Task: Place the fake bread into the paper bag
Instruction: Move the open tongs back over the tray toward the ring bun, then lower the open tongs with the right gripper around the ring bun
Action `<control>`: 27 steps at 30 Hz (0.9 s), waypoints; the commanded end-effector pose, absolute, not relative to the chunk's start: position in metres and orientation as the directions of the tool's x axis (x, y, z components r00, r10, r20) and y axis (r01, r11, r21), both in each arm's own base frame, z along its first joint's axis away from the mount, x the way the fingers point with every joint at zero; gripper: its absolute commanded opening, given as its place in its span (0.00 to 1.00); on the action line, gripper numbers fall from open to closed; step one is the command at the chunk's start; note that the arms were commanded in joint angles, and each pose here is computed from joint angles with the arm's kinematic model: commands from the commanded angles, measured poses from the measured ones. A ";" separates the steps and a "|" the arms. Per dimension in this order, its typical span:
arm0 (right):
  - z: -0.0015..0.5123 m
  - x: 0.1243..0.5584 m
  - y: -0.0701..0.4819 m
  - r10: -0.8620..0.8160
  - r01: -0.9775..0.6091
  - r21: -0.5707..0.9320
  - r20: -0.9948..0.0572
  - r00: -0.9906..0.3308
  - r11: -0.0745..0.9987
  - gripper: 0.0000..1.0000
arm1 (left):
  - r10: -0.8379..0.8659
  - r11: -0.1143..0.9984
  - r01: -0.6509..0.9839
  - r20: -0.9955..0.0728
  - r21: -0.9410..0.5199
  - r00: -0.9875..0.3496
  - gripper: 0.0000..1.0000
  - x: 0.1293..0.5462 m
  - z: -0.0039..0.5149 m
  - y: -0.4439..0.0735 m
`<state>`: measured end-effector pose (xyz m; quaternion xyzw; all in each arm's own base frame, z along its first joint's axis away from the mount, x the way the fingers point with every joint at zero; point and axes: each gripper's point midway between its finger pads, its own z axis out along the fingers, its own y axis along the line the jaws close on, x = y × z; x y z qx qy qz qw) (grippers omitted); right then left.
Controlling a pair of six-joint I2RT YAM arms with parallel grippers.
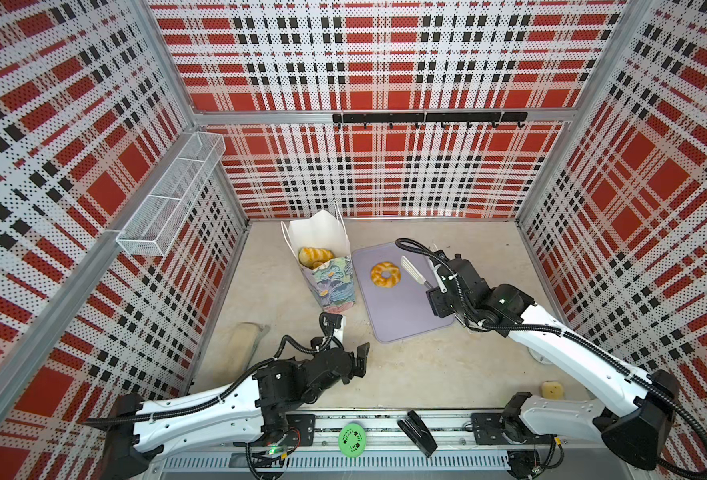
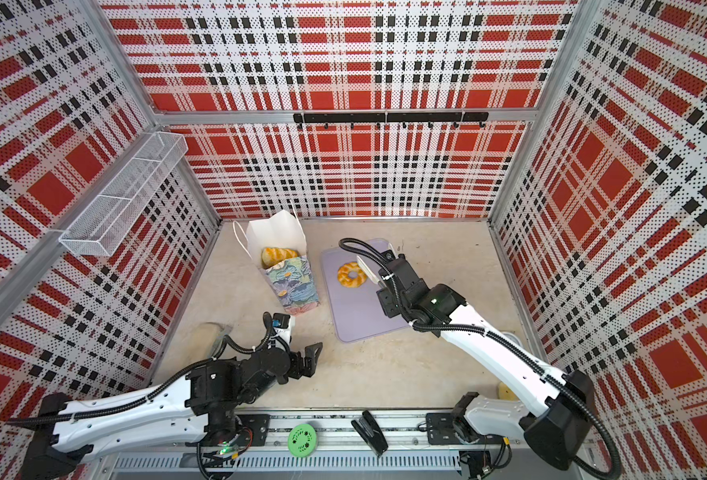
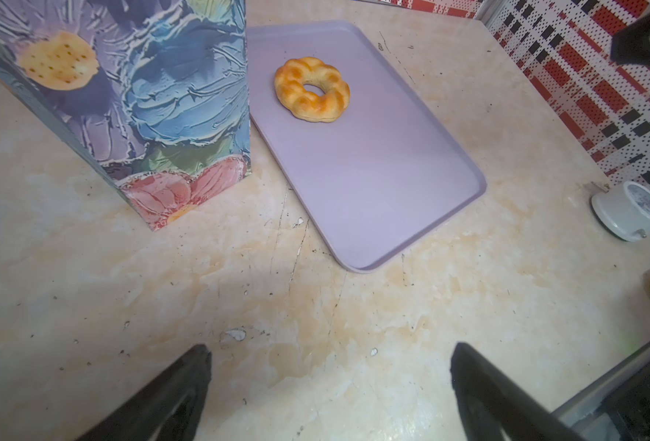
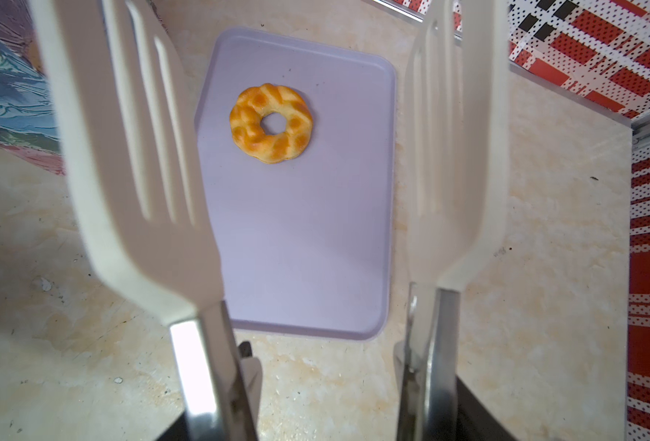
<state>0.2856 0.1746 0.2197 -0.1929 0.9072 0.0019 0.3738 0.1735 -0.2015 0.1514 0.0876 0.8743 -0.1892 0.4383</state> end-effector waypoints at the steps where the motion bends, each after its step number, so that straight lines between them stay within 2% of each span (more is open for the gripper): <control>1: 0.232 0.292 0.173 -0.279 -0.320 -0.089 -0.734 -0.619 0.943 0.65 | -0.051 0.907 0.311 -0.806 -0.285 -0.589 0.99 0.176 0.156 -0.209; 14: 0.193 0.302 0.161 -0.280 -0.304 -0.086 -0.676 -0.682 0.949 0.65 | -0.001 0.912 0.319 -0.776 -0.260 -0.630 0.99 0.175 0.134 -0.226; 27: 0.155 0.343 0.189 -0.364 -0.371 -0.111 -0.576 -0.732 0.922 0.63 | 0.032 0.907 0.333 -0.748 -0.256 -0.663 0.99 0.174 0.114 -0.242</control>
